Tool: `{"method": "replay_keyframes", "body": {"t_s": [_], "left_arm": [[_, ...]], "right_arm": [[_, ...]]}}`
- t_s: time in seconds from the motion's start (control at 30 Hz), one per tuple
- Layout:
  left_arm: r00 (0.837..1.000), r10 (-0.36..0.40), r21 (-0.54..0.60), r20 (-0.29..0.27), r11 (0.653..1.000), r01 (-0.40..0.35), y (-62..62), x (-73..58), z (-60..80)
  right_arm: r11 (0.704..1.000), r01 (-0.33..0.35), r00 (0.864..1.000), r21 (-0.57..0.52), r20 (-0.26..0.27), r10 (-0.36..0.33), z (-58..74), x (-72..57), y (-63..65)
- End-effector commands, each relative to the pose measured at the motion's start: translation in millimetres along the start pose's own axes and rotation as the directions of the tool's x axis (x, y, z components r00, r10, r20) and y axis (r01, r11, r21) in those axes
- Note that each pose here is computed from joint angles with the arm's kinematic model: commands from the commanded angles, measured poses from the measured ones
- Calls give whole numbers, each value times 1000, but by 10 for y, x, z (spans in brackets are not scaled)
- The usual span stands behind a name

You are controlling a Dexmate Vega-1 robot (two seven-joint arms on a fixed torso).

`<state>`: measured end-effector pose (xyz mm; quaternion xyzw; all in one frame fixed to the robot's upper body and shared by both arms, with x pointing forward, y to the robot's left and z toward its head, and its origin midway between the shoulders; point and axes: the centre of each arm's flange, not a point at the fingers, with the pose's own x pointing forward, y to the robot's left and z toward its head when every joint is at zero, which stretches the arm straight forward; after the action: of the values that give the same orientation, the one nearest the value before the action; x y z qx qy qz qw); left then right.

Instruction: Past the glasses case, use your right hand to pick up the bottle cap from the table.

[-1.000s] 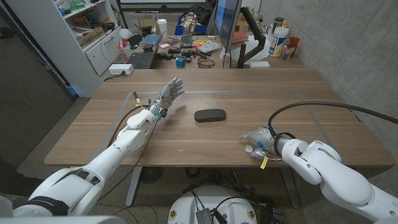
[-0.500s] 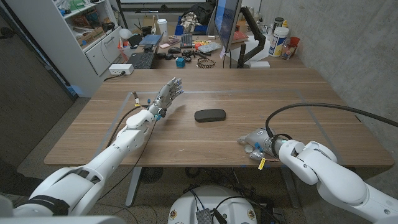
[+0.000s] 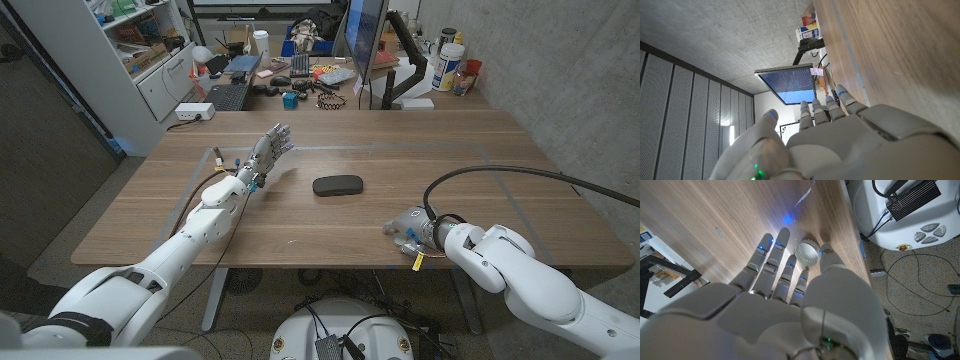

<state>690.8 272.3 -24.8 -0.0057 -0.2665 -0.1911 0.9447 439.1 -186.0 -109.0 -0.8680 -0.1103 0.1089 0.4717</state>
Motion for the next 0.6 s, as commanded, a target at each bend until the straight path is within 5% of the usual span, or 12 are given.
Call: {"method": "replay_keyframes", "body": {"t_s": [0.03,0.27,0.6], "left_arm": [[1000,5,-14,11,1000,-5,11,-12,21],[1000,-4,-8,10,1000,4,-24,-27,28],[1000,-1,3,17,1000,1,-19,-57,71]], "right_arm": [[1000,22,1000,-2,20,-22,-6,81,54],[992,116,992,53,45,-118,-50,68,107],[961,248,964,119,69,-257,-86,33,116]]}}
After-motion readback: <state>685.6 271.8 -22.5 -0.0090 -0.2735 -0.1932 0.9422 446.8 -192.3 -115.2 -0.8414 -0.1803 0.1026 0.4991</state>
